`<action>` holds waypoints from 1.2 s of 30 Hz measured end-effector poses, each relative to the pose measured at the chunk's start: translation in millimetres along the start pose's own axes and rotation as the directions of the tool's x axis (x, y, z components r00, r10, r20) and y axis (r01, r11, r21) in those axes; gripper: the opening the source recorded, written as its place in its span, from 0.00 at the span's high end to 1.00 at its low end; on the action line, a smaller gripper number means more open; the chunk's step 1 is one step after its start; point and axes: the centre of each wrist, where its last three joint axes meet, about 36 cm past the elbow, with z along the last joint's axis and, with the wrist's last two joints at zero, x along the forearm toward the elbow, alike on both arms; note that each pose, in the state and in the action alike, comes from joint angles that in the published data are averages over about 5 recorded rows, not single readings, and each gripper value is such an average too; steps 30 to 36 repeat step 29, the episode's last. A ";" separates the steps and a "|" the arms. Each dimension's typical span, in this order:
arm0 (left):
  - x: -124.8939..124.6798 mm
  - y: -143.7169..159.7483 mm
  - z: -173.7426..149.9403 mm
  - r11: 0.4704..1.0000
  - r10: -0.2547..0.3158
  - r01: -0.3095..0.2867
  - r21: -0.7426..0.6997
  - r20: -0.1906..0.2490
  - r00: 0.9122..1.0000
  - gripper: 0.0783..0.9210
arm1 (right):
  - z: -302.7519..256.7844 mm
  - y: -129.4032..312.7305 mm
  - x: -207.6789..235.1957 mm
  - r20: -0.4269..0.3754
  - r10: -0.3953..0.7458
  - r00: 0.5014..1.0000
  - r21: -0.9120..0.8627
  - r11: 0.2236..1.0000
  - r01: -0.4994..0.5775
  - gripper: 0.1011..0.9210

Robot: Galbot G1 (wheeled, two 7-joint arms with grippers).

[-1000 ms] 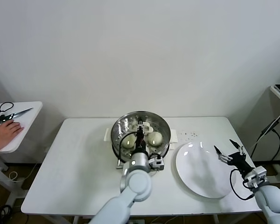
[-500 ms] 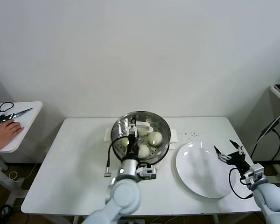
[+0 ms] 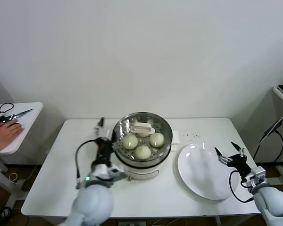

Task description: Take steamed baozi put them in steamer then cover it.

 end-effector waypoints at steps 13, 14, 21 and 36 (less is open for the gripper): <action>4.2 -1.8 102.9 0.850 0.101 -0.052 0.524 -0.065 0.993 0.12 | 1.3 20.2 9.1 0.035 0.001 0.999 -0.053 0.999 0.001 0.12; 5.0 -5.1 109.9 0.829 0.095 -0.050 0.557 -0.052 0.994 0.12 | 2.0 21.7 9.9 0.038 0.001 0.999 -0.057 0.998 0.001 0.12; 12.4 -26.1 145.9 0.704 0.047 -0.027 0.709 -0.008 0.999 0.12 | 9.7 31.3 13.9 0.052 0.002 0.999 -0.084 0.996 0.002 0.12; 18.6 -32.5 164.2 0.637 0.001 0.003 0.771 -0.005 1.000 0.12 | 9.9 33.9 12.8 0.066 0.001 0.998 -0.093 0.996 0.006 0.12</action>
